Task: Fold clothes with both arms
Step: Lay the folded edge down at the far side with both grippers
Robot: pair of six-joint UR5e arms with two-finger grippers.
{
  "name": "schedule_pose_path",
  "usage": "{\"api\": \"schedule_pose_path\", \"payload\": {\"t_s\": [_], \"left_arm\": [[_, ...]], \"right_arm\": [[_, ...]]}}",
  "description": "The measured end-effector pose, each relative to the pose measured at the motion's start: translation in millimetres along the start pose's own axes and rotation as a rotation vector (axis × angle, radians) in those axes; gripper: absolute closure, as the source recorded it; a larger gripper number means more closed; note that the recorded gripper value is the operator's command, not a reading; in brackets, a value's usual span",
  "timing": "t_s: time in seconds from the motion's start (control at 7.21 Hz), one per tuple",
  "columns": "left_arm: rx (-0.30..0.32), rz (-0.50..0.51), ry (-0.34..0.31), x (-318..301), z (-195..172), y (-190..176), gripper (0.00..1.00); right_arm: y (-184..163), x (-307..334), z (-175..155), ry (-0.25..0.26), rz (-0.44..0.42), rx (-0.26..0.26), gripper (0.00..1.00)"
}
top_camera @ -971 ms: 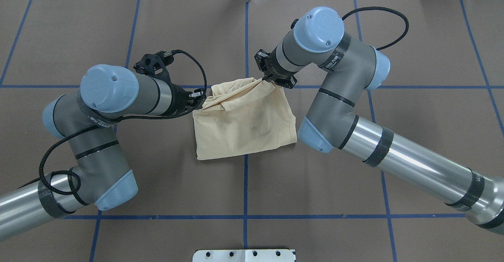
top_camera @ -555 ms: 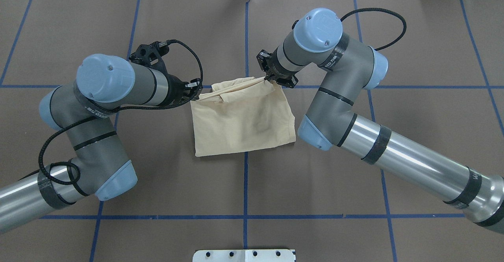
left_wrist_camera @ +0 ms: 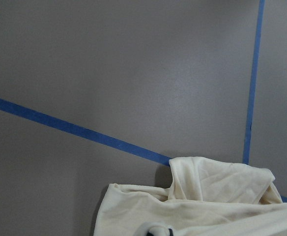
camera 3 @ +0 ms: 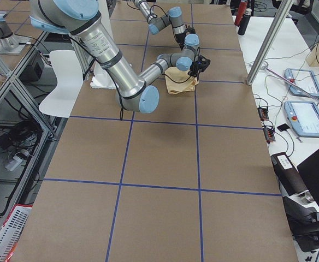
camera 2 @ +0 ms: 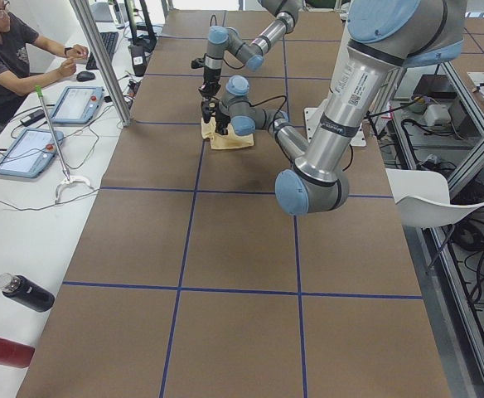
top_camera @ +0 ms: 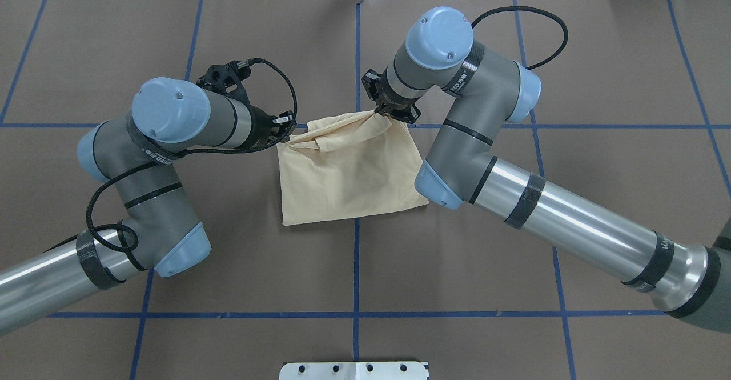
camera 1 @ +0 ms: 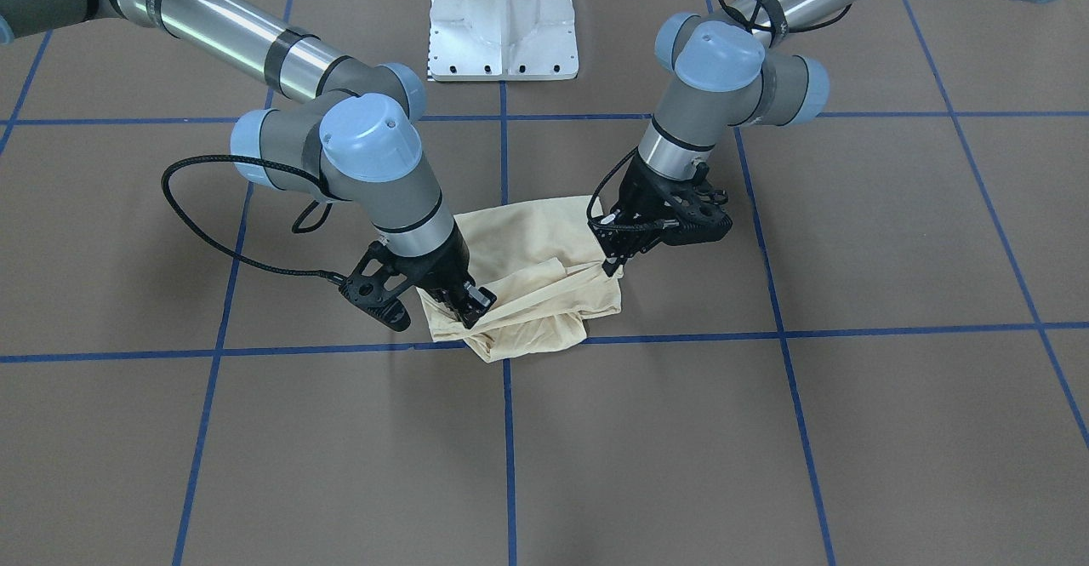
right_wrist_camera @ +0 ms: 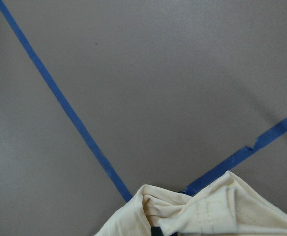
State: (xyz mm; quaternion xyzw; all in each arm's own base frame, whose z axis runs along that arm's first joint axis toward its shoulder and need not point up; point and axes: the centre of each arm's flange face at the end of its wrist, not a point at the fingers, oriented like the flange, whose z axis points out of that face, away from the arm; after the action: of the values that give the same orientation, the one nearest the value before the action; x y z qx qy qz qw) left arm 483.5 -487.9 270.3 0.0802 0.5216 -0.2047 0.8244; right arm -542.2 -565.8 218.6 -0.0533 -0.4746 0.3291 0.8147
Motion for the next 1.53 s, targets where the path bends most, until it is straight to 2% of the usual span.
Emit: {"api": "schedule_pose_path", "payload": {"t_s": [0.14, 0.28, 0.42, 0.55, 0.69, 0.83, 0.97, 1.11, 1.25, 1.53], "left_arm": [[0.005, -0.003, -0.003, -1, 1, -4, 1.00], [0.009, -0.005, -0.004, -2, 1, -7, 1.00], [0.010, -0.006, -0.004, -2, 1, -8, 0.96], [0.010, -0.005, 0.001, 1, 1, -8, 0.59], [0.009, -0.003, 0.009, 4, -1, -7, 0.53], [0.008, -0.003, 0.016, 7, -2, -6, 0.47], [0.008, -0.004, 0.019, 7, -2, -6, 0.37], [0.009, -0.004, 0.017, 7, -2, -7, 0.22], [0.011, -0.003, 0.012, 5, -1, -8, 0.12], [0.022, -0.004, -0.002, -2, -2, -17, 0.01]], "right_arm": [[-2, 0, 5, 0.010, 0.004, 0.003, 1.00], [-3, -1, 9, 0.017, 0.006, 0.005, 0.94], [-3, -2, 10, 0.018, 0.006, 0.005, 0.44], [-2, -5, 9, 0.015, 0.005, 0.004, 0.42], [0, -9, 6, 0.008, 0.003, 0.002, 0.34], [2, -12, 5, -0.002, -0.001, 0.000, 0.21], [2, -12, 4, -0.013, -0.004, -0.003, 0.02], [2, -12, 4, -0.018, -0.007, -0.004, 0.01], [1, -11, 4, -0.020, -0.009, -0.004, 0.01], [3, -13, 1, -0.038, -0.062, -0.010, 0.01]]}}
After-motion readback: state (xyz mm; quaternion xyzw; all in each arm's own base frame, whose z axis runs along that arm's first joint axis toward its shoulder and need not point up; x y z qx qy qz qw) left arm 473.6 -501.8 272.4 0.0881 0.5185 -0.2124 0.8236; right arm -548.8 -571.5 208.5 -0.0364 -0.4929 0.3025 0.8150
